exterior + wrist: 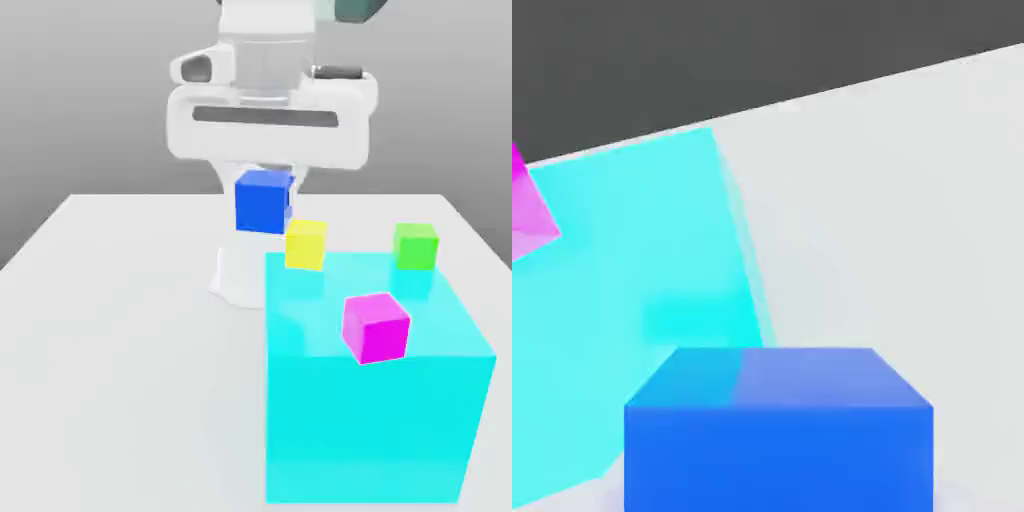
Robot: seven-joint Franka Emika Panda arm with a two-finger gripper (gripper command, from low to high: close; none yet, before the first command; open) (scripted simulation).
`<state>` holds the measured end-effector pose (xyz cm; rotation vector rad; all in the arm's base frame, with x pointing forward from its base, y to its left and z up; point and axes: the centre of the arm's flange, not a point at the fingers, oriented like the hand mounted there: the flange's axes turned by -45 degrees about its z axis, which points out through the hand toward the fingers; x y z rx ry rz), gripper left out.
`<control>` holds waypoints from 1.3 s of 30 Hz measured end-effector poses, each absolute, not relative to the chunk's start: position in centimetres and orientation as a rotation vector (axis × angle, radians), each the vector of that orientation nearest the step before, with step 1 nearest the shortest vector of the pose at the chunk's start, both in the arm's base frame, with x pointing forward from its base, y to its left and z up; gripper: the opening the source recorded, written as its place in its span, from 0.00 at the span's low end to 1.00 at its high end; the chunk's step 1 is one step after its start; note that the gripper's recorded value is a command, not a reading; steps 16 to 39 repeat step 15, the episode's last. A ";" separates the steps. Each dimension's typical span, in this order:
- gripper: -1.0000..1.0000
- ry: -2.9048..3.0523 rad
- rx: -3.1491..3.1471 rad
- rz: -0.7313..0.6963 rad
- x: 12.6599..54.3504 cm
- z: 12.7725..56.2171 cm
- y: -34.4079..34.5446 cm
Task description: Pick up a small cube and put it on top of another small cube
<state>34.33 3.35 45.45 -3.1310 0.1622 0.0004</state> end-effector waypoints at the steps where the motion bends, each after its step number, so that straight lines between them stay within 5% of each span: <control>1: 0.00 0.092 -3.134 0.000 33.3 45.7 4.0; 5: 0.00 -0.175 -3.131 0.001 29.4 46.2 6.2; 9: 0.00 -0.229 -3.127 0.001 28.7 41.5 6.7; 10: 1.00 -0.231 -3.127 0.001 28.6 40.5 6.7; 39: 1.00 -0.231 -3.127 0.001 28.6 40.5 6.7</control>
